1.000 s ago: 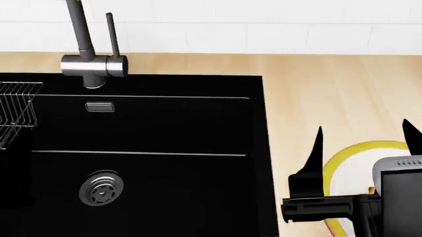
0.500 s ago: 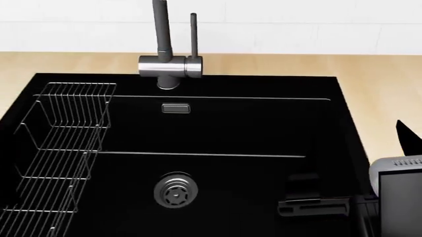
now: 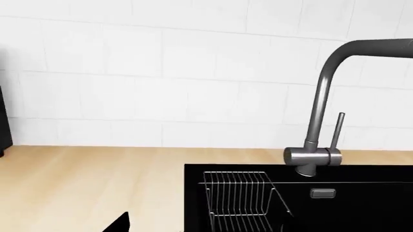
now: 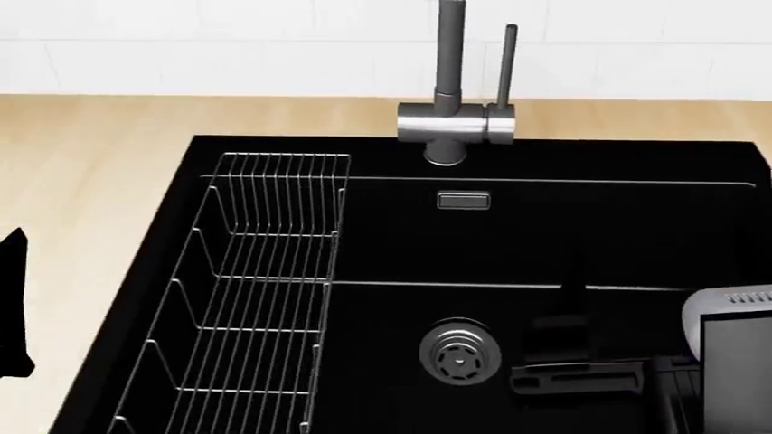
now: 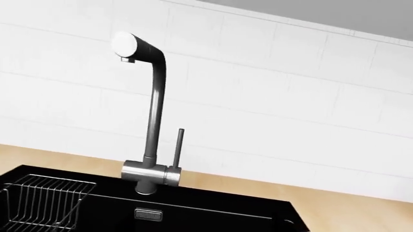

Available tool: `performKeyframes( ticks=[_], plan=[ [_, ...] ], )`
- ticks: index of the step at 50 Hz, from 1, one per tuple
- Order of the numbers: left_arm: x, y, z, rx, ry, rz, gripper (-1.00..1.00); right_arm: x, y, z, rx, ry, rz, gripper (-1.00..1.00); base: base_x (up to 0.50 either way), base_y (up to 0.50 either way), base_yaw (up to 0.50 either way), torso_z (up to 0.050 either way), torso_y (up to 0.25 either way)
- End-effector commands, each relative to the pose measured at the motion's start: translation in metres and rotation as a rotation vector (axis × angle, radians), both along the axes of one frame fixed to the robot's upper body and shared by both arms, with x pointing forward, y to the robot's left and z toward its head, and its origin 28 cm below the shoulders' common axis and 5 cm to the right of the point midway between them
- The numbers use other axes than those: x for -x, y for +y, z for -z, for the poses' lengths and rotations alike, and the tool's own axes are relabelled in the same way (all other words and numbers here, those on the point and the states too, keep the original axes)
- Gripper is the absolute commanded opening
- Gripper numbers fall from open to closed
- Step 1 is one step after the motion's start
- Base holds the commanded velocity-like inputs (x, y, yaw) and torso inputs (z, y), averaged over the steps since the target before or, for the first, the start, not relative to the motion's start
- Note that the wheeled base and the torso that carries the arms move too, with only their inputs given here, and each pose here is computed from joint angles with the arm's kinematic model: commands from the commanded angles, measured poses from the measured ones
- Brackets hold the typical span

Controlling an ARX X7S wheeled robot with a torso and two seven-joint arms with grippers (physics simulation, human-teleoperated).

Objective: There is a mixed pile of frozen fruits and vegetables on the counter. Locate all the frozen vegetables and place the items in a bowl on the counter. Take all the frozen fruits and defrost them in a running sink.

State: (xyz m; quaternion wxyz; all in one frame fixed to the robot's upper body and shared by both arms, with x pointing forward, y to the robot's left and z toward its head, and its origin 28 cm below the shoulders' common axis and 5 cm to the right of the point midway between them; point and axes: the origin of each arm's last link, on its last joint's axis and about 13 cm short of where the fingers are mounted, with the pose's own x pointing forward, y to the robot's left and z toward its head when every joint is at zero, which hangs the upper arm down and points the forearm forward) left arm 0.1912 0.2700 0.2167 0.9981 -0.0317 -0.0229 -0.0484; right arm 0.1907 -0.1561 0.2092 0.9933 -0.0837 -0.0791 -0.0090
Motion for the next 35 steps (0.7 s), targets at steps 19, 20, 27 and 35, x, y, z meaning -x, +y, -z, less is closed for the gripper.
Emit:
performKeyframes(
  ticks=[19, 20, 27, 35],
  plan=[
    [-0.0002, 0.0009, 0.0012, -0.002, 0.003, -0.007, 1.00, 0.0005, 0.0000, 0.0003, 0.001, 0.000, 0.001, 1.00, 0.00, 0.50, 0.00, 0.000, 0.000],
    [-0.0003, 0.0008, 0.0011, -0.003, 0.002, -0.007, 1.00, 0.0005, 0.0000, 0.0003, 0.000, 0.000, 0.001, 1.00, 0.00, 0.50, 0.00, 0.000, 0.000],
    [-0.0008, 0.0006, 0.0007, -0.002, 0.001, -0.009, 1.00, -0.0002, 0.0002, 0.0010, 0.002, 0.002, 0.000, 1.00, 0.00, 0.50, 0.00, 0.000, 0.000],
    [0.0003, 0.0006, 0.0010, -0.004, -0.001, -0.005, 1.00, -0.0002, 0.0001, 0.0008, 0.003, 0.003, -0.001, 1.00, 0.00, 0.50, 0.00, 0.000, 0.000]
  ],
)
